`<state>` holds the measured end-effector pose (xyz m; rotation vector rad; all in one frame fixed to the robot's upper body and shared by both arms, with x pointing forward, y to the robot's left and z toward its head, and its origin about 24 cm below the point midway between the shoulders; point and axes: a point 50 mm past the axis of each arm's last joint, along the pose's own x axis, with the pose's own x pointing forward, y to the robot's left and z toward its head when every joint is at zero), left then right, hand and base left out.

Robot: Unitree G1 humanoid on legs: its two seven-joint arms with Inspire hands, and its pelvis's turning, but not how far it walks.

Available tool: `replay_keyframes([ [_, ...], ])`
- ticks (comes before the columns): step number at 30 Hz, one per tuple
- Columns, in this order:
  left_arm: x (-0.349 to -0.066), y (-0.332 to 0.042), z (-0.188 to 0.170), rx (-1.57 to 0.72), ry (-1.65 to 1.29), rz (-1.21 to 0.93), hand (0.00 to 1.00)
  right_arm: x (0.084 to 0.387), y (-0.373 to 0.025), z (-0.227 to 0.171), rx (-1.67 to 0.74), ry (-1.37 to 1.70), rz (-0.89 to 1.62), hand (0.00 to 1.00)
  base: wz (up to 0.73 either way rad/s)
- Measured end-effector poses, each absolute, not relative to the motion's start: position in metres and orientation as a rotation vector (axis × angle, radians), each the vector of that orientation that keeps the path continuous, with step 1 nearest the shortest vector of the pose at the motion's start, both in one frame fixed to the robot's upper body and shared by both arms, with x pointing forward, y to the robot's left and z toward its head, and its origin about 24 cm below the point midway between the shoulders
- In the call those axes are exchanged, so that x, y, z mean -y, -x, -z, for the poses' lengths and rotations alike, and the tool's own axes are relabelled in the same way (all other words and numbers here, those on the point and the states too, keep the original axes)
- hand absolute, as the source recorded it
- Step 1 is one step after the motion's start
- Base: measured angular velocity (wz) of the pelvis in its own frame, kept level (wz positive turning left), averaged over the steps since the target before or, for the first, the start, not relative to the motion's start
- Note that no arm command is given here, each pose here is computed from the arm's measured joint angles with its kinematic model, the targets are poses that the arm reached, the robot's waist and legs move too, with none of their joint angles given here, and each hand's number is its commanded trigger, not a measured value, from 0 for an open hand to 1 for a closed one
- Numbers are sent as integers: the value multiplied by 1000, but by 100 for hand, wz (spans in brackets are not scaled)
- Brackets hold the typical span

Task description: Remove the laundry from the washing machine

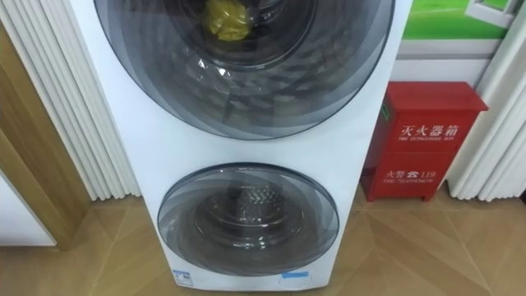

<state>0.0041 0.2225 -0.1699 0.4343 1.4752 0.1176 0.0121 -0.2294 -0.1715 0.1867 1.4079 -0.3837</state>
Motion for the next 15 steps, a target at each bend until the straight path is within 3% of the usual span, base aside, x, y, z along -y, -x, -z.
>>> replay_keyframes([
  [3, -223, -7, 170, -1469, -435, -117, 0, 230, -14, 171, -1407, -180, 385, 0, 4],
  [6, -223, -13, 170, -1450, -436, -117, 0, 234, -46, 166, -1340, -96, 335, 0, -3],
  [10, -229, -21, 168, -1413, -431, -143, 0, 240, -150, 132, -996, -72, 321, 0, -4],
  [15, -235, -33, 166, -1381, -435, -163, 0, 251, -237, 67, -630, -54, 309, 0, 8],
])
